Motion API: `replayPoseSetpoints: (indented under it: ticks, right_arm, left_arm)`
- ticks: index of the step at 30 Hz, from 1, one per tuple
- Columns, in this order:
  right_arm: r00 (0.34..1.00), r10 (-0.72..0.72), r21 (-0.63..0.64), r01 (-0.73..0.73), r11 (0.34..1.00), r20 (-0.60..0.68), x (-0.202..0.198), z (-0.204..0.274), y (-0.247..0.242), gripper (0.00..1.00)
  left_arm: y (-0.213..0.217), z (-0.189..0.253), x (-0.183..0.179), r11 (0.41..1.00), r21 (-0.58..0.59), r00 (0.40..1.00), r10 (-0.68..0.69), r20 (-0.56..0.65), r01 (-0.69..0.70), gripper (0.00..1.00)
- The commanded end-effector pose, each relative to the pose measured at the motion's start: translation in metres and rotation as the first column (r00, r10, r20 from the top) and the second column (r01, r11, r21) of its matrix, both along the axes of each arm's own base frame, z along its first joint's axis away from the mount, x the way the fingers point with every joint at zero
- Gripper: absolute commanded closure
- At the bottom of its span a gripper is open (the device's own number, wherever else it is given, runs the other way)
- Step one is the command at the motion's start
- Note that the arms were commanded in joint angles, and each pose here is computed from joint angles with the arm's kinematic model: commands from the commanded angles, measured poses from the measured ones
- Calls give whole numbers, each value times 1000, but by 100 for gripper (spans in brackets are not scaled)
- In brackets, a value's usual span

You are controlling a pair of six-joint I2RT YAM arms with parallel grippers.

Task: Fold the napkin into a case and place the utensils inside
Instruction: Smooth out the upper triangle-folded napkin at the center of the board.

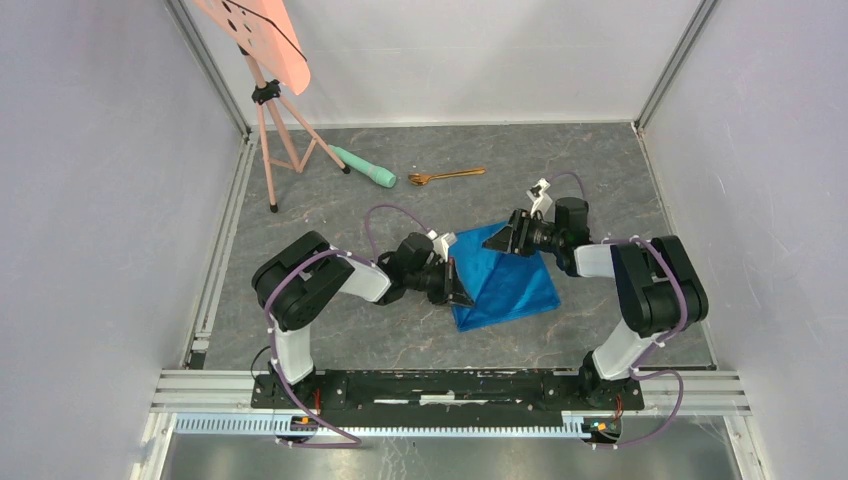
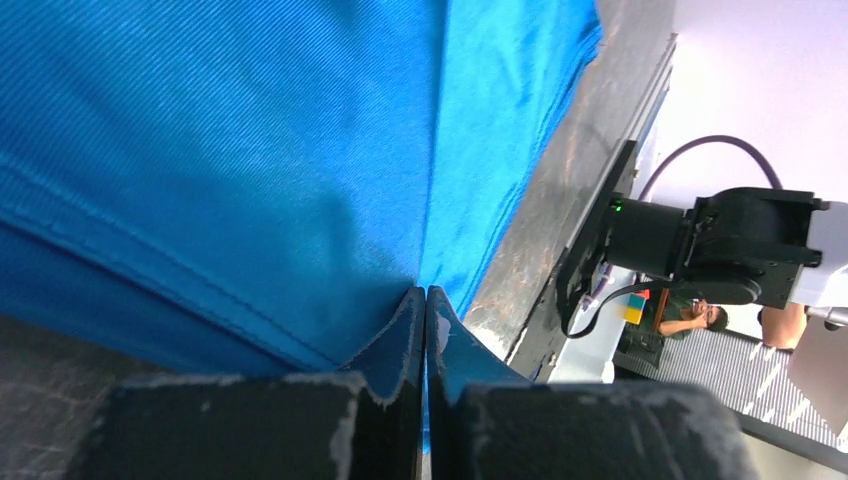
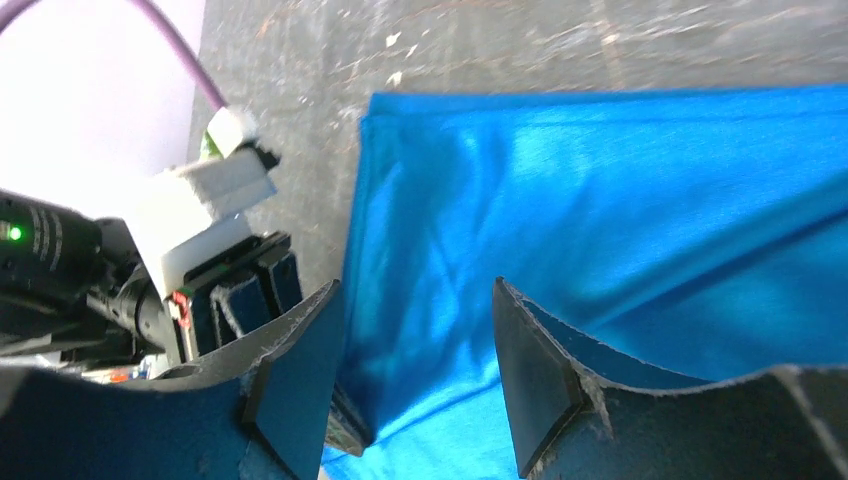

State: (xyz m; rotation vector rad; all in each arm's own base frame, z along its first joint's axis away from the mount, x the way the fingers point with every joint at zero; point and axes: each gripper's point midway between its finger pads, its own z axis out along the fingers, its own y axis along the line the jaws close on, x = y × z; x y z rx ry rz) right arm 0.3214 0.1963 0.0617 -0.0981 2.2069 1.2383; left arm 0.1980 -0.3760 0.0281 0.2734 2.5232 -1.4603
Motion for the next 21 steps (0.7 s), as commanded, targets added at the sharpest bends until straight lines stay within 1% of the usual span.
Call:
replayPoseSetpoints:
  ticks: [1,3,6,7,10,13,15,17,19,21]
  right_arm:
    - [999,-20,-6,20,1000,28,26,-6,-16,38]
    - [999,-44,-5,44,999,23,34,-13,-23,38]
    - [999,-50,-49,50,998,-1,44,-32,-28,38]
    - [999,-47,-39,46,998,-9,45,-33,-26,38]
    - [998,-50,-15,51,999,26,48,-16,-24,38]
    - [996,-52,-40,55,998,67,50,13,-27,38]
    - [994,-65,-94,73,993,90,49,28,-33,37]
    - [991,-65,-200,88,976,120,44,35,-43,37]
    - [990,-70,-291,103,951,122,33,37,-52,36]
    - [991,-59,-386,102,917,120,14,37,-53,37]
  left_arm:
    - [4,-10,-4,1000,18,1000,-12,14,12,97]
    - [5,-12,-5,1000,20,1000,-14,12,14,96]
    - [7,-15,-6,999,29,1000,-18,13,17,96]
    - [7,-15,-6,999,30,1000,-21,14,21,96]
    - [5,-2,-3,999,34,998,-34,44,33,96]
    - [0,27,2,999,7,996,-38,84,38,94]
    - [-3,52,6,999,-24,993,-33,113,36,87]
    - [-3,74,8,999,-43,989,-23,144,29,78]
    - [1,93,9,999,-50,983,-11,183,20,70]
    - [13,106,11,999,-30,973,28,230,-22,59]
